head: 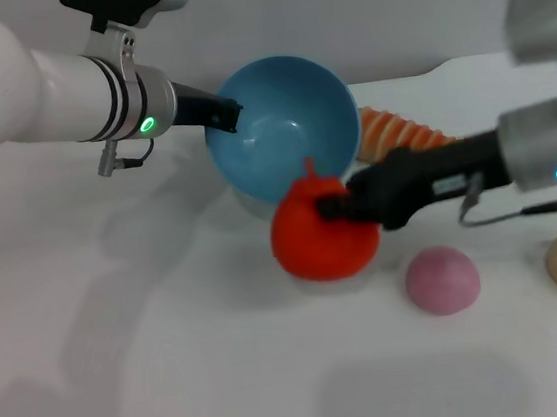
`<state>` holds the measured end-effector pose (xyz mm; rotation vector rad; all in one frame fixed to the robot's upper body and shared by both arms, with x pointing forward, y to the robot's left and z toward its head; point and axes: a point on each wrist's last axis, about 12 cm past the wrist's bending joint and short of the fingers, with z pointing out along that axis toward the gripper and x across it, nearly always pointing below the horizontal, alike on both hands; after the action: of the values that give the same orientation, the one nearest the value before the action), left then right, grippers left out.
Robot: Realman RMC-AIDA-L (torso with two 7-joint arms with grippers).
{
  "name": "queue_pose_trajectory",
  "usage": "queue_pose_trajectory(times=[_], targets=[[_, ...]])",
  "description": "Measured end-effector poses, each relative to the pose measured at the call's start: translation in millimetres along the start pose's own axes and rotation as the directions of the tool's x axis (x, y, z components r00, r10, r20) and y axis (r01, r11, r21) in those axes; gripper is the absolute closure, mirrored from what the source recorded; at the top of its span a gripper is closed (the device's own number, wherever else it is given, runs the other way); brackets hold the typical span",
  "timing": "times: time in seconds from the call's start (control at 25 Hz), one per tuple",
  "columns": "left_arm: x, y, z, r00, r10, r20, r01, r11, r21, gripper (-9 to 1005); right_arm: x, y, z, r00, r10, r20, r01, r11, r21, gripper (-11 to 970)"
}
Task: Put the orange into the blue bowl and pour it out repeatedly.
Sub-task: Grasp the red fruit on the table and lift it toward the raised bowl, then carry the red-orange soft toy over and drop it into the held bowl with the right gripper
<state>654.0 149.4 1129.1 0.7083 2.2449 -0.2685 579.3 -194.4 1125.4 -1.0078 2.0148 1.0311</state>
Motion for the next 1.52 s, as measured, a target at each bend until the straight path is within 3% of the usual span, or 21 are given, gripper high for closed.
queue_pose_trajectory(times=[0.08,0.2,0.4,0.68,1.12,1.36,1.52], targets=[[-1,0.5,0,1.0,0.011,-0.006,-0.011,1.0,-0.006,996,-21,10.9,-26,0.997,-0.062,0.054,0.063,0.998,-0.024,888],[-2,-1.3,0,0.999,0.033,-0.03,-0.033,0.999,-0.005,996,-35,15.7,-45,0.991,-0.092,0.094,0.094,0.995,-0.016,910],[-3,-14.8,1,0.993,0.077,-0.088,-0.074,0.996,0.045,996,-47,8.8,-70,0.98,-0.125,0.153,0.117,0.991,0.061,933],[-5,-41.2,1,0.985,0.141,-0.097,-0.129,0.984,0.121,996,-33,-11.8,-49,0.99,-0.042,0.134,0.039,0.999,0.026,934],[0,-41.0,1,0.986,0.13,-0.102,-0.117,0.985,0.127,996,-19,-25.8,-24,1.0,0.018,0.024,-0.02,0.995,0.096,872],[2,-38.7,2,0.987,0.124,-0.105,-0.112,0.986,0.12,996,-21,-30.3,-25,0.998,0.047,0.052,-0.053,0.989,0.138,661],[3,-36.5,2,0.987,0.123,-0.106,-0.111,0.987,0.114,996,-22,-30.7,-28,0.998,0.015,0.055,-0.024,0.988,0.151,491]])
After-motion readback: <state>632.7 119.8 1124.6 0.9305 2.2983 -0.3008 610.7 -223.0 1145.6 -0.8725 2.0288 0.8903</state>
